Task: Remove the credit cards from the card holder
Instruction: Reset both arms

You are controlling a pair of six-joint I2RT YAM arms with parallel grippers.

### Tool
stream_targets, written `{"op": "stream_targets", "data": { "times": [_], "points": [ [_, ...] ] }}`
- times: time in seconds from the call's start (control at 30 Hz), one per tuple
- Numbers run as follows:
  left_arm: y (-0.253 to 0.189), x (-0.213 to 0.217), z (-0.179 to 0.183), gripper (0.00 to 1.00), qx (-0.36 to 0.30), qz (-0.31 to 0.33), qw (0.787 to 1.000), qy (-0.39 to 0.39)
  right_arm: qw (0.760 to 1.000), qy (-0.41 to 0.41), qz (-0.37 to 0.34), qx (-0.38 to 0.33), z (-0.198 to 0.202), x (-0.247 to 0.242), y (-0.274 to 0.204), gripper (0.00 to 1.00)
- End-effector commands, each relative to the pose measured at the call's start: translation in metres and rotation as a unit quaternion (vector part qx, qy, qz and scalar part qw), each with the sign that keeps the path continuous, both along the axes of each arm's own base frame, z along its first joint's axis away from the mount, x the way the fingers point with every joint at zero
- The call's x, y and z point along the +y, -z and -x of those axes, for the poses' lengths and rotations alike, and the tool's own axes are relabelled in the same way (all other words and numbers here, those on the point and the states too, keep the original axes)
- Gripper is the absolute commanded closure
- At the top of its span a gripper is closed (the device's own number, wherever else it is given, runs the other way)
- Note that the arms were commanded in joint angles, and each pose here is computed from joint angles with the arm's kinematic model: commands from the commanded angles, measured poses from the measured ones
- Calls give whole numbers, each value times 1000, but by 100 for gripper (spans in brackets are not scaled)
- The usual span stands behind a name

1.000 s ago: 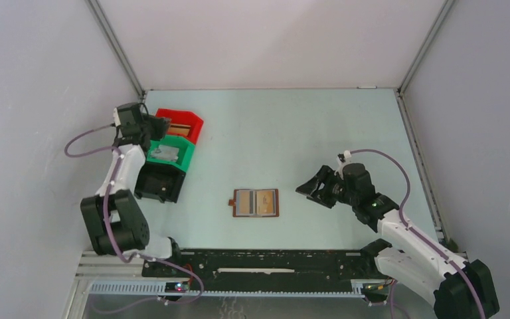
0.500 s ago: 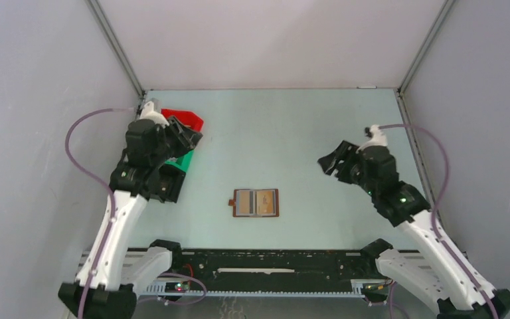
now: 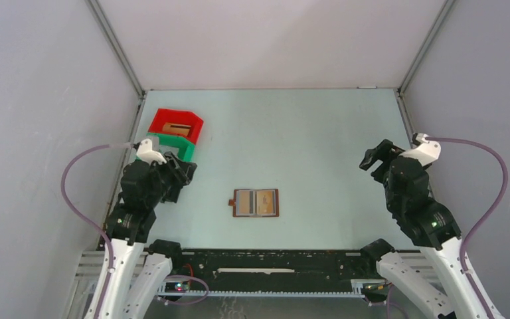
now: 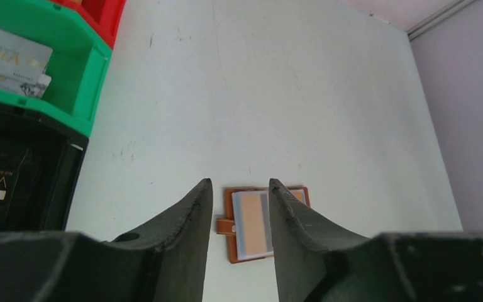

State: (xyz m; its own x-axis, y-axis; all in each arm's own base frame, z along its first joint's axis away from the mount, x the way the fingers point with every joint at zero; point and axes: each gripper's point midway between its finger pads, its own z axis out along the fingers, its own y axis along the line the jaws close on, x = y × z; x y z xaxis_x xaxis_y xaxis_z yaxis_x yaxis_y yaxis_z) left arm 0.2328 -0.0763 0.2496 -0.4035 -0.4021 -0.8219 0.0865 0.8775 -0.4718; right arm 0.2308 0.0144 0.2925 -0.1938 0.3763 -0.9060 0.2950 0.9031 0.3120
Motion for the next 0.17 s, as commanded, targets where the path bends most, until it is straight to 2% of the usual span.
{"op": "stream_targets", "data": {
  "times": [0.0, 0.13],
  "points": [
    [1, 1, -3, 59, -20, -3, 1000, -2, 999, 41, 22, 12, 6, -18, 9, 13],
    [-7, 10, -5, 59, -25, -7, 999, -28, 999, 45, 13, 19, 9, -18, 15, 13]
  ]
}}
